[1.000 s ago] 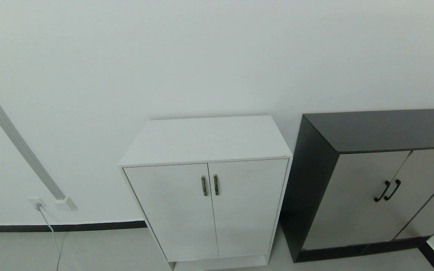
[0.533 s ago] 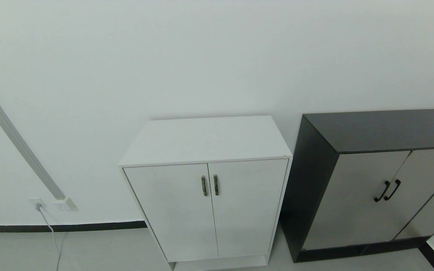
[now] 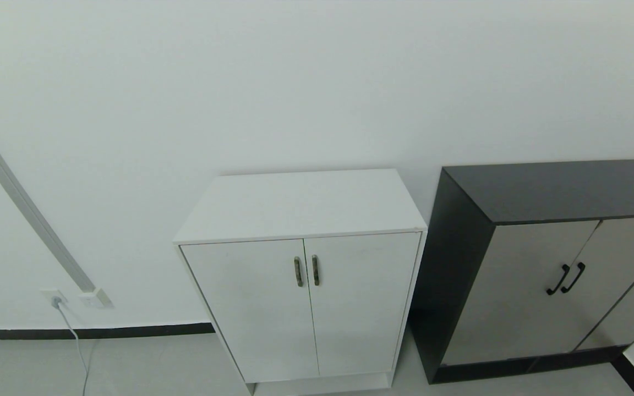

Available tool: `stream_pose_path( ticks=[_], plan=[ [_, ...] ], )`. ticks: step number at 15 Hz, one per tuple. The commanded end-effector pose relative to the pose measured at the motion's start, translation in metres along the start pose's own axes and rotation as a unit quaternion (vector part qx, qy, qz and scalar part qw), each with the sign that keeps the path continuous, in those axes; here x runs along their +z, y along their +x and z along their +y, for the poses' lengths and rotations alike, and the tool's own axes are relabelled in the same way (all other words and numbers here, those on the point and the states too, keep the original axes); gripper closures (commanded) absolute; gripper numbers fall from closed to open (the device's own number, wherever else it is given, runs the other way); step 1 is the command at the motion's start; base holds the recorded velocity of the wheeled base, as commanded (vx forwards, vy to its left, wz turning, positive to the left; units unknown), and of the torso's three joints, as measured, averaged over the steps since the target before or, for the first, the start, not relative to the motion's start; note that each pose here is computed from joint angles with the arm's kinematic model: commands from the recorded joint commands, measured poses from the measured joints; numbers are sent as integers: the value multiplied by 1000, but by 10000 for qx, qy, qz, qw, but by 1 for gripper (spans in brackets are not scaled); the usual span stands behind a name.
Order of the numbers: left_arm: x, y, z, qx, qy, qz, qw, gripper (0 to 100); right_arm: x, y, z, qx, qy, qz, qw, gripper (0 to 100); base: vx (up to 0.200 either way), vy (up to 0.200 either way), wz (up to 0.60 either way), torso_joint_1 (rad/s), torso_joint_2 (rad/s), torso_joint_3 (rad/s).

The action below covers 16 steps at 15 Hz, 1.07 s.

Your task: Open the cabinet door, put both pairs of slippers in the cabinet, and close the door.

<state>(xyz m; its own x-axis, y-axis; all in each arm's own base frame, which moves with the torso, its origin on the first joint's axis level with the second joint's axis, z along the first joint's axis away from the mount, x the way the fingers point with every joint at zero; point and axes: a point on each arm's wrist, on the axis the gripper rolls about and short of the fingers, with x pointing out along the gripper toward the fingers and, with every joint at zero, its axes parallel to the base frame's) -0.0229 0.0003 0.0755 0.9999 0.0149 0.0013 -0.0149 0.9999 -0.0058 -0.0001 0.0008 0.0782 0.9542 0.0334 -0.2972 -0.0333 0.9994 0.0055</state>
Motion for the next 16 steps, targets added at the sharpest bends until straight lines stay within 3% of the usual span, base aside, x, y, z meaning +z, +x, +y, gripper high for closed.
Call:
stream_pose_path(
  ticks=[1, 6, 16],
  plan=[
    [0, 0, 0, 2, -2, 6, 10000, 100, -4, -11, 1, -99, -3, -757, 9971, 100, 0, 0, 0, 0, 0, 0],
    [0, 0, 0, 2, -2, 6, 10000, 100, -10, -21, 1, -57, -33, -1473, 9891, 100, 0, 0, 0, 0, 0, 0],
    [0, 0, 0, 2, -2, 6, 10000, 100, -9, -21, -2, -694, 504, -1554, 9841, 100, 0, 0, 0, 0, 0, 0]
  ],
)
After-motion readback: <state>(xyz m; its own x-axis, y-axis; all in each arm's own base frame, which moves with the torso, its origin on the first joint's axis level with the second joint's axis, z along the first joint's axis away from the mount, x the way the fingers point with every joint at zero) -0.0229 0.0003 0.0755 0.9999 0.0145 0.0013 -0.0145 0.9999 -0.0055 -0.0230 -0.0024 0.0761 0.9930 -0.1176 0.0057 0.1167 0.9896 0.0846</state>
